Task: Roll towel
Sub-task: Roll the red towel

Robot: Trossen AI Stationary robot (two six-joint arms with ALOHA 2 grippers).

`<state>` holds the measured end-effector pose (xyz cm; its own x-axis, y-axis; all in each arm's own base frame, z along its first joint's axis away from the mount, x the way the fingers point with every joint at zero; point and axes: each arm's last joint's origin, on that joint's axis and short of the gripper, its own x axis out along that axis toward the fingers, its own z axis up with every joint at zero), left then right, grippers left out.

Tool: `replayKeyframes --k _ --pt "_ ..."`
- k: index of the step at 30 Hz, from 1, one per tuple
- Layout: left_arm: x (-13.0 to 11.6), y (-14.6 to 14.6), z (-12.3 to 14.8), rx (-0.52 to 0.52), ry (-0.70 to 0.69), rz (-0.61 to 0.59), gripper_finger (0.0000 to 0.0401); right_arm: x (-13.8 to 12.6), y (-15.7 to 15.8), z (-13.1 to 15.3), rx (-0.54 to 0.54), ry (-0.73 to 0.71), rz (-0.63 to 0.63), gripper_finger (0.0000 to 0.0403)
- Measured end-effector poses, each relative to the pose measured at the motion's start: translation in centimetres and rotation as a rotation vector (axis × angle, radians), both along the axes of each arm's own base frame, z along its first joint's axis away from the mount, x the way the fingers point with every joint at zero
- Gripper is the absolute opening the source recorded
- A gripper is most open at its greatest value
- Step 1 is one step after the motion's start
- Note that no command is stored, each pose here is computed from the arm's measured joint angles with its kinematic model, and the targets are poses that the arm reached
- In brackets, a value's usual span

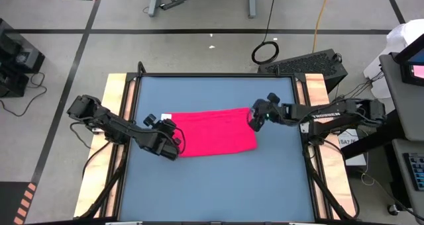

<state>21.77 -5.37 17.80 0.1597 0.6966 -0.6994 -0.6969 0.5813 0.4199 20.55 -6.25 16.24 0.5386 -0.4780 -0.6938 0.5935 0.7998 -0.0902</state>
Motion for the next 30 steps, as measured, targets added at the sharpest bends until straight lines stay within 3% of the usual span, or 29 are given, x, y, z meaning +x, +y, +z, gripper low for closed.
replayKeyframes --k 4,9,13,17,24,30 --pt "-0.4 0.5 2.5 -0.012 -0.026 -0.072 0.0109 -0.3 -1.9 -0.6 0.13 -0.022 0.01 0.0085" --pt "-0.6 1.1 6.1 0.02 -0.011 -0.235 0.0109 -0.2 -2.8 -0.5 0.132 -0.06 -0.002 0.0091" --pt "0.1 1.5 7.5 0.066 -0.138 -0.229 0.0109 0.0 -2.9 -0.3 0.112 -0.084 0.017 0.011" --pt "1.1 2.9 7.0 0.053 -0.111 -0.199 0.0109 -0.3 -4.1 -1.1 0.166 -0.066 0.017 0.0128" --pt "1.9 5.8 5.4 -0.105 -0.037 -0.107 0.0109 -0.5 -5.7 -2.9 0.289 -0.063 0.105 0.0139" --pt "1.6 7.2 4.4 -0.161 -0.013 -0.056 0.0109 -0.4 -5.8 -3.9 0.305 -0.02 0.154 0.0139"
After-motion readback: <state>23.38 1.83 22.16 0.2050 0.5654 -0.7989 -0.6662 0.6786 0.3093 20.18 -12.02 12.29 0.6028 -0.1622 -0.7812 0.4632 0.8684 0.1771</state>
